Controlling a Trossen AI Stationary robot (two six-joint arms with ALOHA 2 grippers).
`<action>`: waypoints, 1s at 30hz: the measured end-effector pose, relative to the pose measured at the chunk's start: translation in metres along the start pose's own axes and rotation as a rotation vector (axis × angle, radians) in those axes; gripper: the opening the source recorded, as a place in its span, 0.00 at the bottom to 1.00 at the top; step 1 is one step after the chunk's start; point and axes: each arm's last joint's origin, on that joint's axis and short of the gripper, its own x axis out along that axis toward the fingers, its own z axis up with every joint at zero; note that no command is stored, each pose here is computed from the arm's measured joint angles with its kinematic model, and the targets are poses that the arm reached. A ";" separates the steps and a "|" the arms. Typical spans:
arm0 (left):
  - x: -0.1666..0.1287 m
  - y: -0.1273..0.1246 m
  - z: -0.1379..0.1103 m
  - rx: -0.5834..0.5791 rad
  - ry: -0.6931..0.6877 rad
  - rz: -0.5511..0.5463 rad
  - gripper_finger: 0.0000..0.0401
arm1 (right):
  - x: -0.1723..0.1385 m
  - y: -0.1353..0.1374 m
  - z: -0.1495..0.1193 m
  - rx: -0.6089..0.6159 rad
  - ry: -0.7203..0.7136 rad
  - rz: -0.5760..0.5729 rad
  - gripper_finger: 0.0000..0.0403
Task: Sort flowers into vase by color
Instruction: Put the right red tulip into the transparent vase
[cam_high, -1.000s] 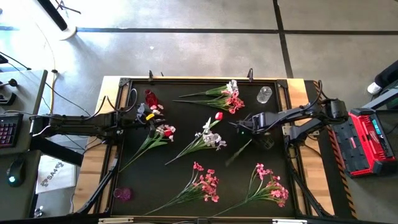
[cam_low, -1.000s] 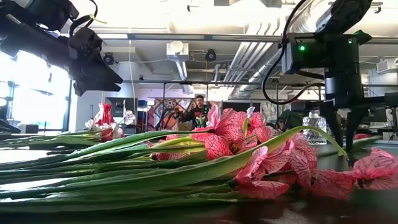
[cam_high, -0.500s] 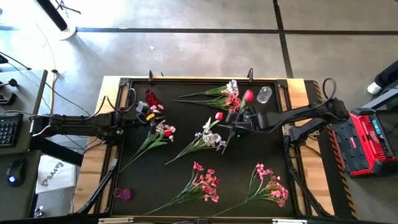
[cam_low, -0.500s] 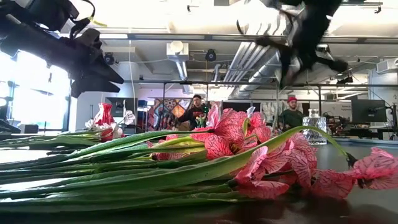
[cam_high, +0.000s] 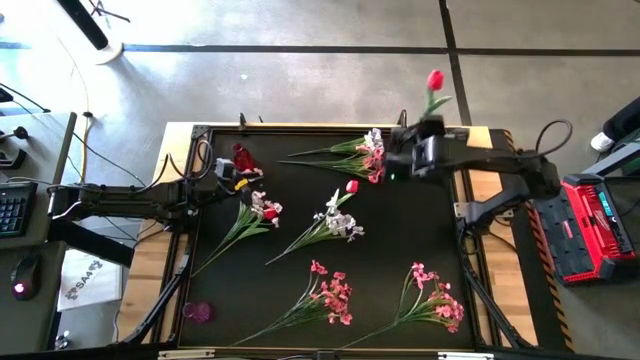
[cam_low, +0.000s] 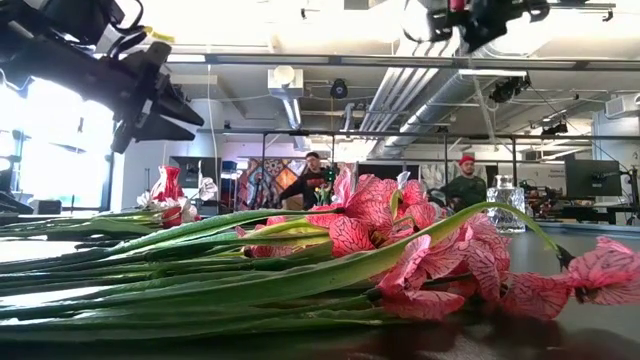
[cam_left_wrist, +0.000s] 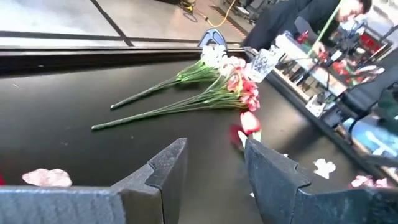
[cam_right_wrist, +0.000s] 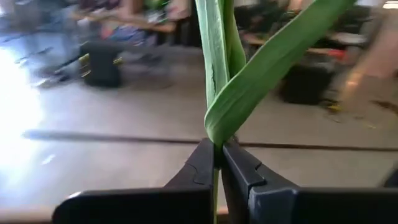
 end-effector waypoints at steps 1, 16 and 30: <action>0.000 0.000 0.000 -0.022 0.000 0.001 0.37 | 0.008 -0.004 0.000 -0.002 -0.015 -0.037 0.00; 0.000 -0.001 0.004 -0.105 -0.062 0.018 0.37 | 0.074 -0.031 -0.024 0.148 -0.086 -0.336 0.00; 0.001 -0.002 0.003 -0.092 -0.044 0.004 0.37 | 0.096 -0.012 -0.035 0.112 -0.069 -0.383 0.00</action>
